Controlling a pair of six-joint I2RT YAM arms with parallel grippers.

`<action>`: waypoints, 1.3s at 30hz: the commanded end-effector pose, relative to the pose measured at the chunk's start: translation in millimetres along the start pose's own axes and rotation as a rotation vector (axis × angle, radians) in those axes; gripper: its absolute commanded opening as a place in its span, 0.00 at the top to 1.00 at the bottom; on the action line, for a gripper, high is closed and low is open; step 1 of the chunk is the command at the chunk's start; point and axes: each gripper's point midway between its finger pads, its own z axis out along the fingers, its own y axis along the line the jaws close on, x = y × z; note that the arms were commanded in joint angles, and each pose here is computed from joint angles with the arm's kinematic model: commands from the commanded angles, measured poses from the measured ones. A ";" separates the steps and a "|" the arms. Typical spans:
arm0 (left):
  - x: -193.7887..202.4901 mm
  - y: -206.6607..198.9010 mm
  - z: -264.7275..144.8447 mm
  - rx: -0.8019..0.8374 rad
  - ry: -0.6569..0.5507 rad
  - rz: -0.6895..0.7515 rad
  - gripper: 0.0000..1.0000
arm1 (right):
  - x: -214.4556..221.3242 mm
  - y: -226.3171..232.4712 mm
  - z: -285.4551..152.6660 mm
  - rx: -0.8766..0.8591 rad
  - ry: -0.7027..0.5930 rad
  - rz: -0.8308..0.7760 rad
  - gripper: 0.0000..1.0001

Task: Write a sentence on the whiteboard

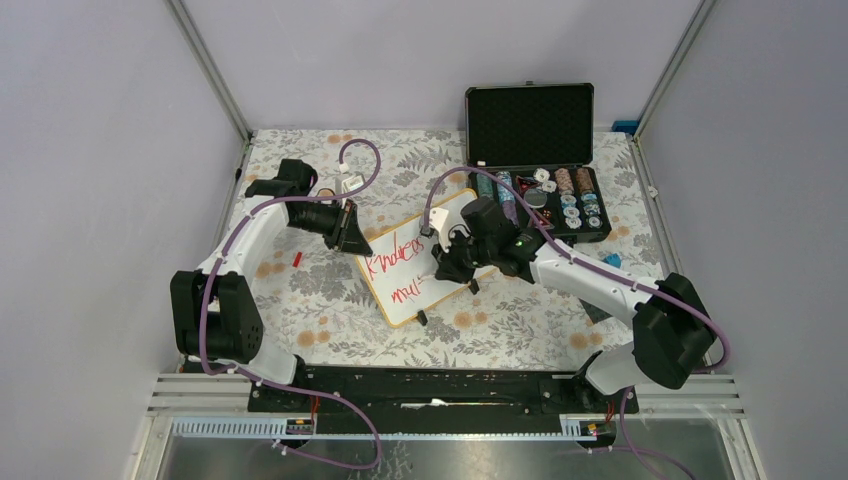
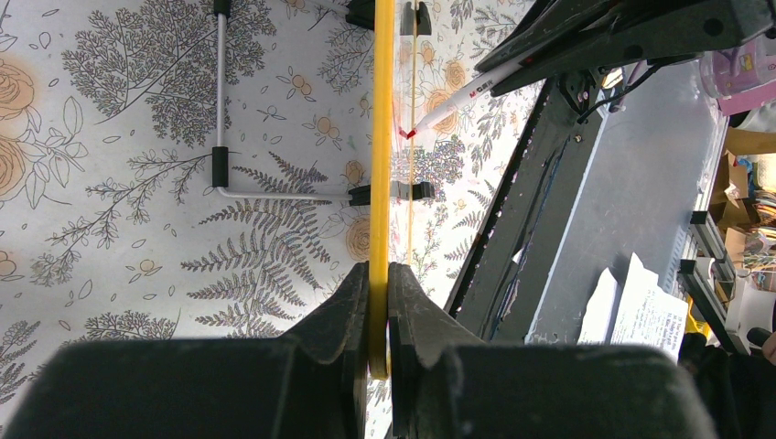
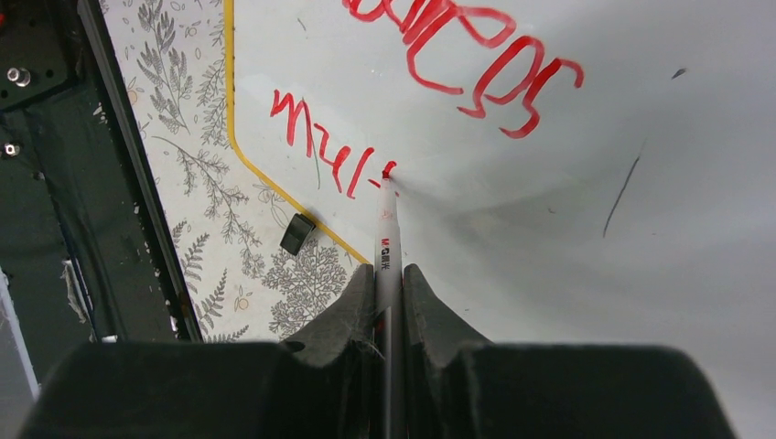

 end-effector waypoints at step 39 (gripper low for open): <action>3.6 6.3 7.8 -0.023 0.038 0.054 1.00 | -10.7 8.6 -28.6 -0.007 -0.023 -0.047 1.00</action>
